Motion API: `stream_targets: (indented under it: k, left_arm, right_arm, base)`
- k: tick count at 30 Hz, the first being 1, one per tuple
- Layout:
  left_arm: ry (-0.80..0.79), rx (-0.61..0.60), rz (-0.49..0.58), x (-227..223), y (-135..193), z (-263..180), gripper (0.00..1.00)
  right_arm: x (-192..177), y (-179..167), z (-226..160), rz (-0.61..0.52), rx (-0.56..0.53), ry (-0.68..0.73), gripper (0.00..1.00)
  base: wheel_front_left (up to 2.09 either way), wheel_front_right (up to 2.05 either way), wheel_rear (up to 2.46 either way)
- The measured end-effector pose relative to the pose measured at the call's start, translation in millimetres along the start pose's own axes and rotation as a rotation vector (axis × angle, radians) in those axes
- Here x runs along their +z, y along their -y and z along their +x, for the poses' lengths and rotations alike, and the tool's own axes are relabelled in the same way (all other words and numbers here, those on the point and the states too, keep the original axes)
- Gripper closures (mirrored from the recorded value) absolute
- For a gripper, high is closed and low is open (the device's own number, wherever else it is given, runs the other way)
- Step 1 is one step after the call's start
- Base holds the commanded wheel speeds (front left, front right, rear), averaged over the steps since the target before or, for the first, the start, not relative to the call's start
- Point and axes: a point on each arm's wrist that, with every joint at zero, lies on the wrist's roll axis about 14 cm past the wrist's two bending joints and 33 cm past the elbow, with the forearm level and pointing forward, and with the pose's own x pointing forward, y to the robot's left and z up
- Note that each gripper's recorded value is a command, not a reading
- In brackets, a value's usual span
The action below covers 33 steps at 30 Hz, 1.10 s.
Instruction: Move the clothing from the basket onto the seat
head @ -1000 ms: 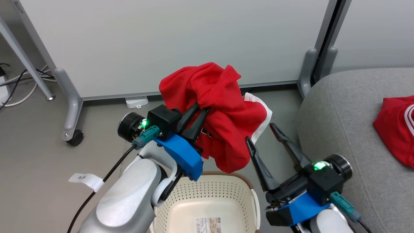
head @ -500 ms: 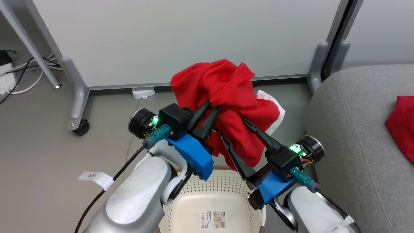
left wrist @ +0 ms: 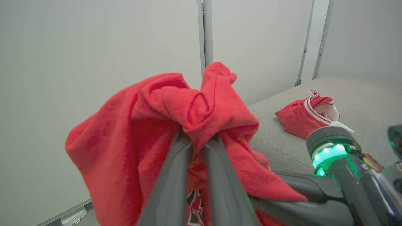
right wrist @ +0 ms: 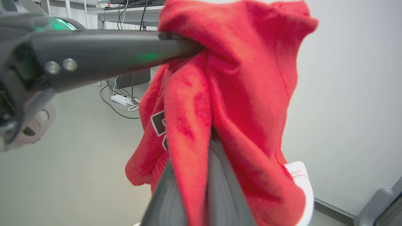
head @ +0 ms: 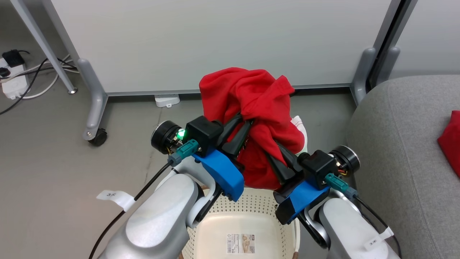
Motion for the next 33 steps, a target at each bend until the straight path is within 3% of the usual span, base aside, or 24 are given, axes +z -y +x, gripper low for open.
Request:
stream_targets:
  k: [23, 24, 25, 33]
  left_arm:
    - [-0.001, -0.001, 0.013, -1.6, -1.0, 1.9, 0.98]
    - [-0.003, 0.001, 0.013, -2.0, -1.3, 1.9, 0.29]
    - [-0.004, 0.004, 0.013, -2.4, -2.0, 1.8, 0.00]
    - [0.003, 0.019, 0.021, -3.1, -5.6, 0.6, 0.00]
  right_arm:
    - [1.1, -0.4, -1.5, 0.021, -0.003, 0.004, 1.00]
    - [1.1, -0.5, -1.6, 0.023, -0.003, 0.004, 1.00]
    - [1.0, -0.6, -1.6, 0.023, -0.003, 0.004, 1.00]
    - [-0.9, 0.4, -1.9, 0.033, -0.008, 0.001, 1.00]
  base:
    - [0.00, 0.00, 0.00]
    - [0.00, 0.00, 0.00]
    - [0.00, 0.00, 0.00]
    - [0.00, 0.00, 0.00]
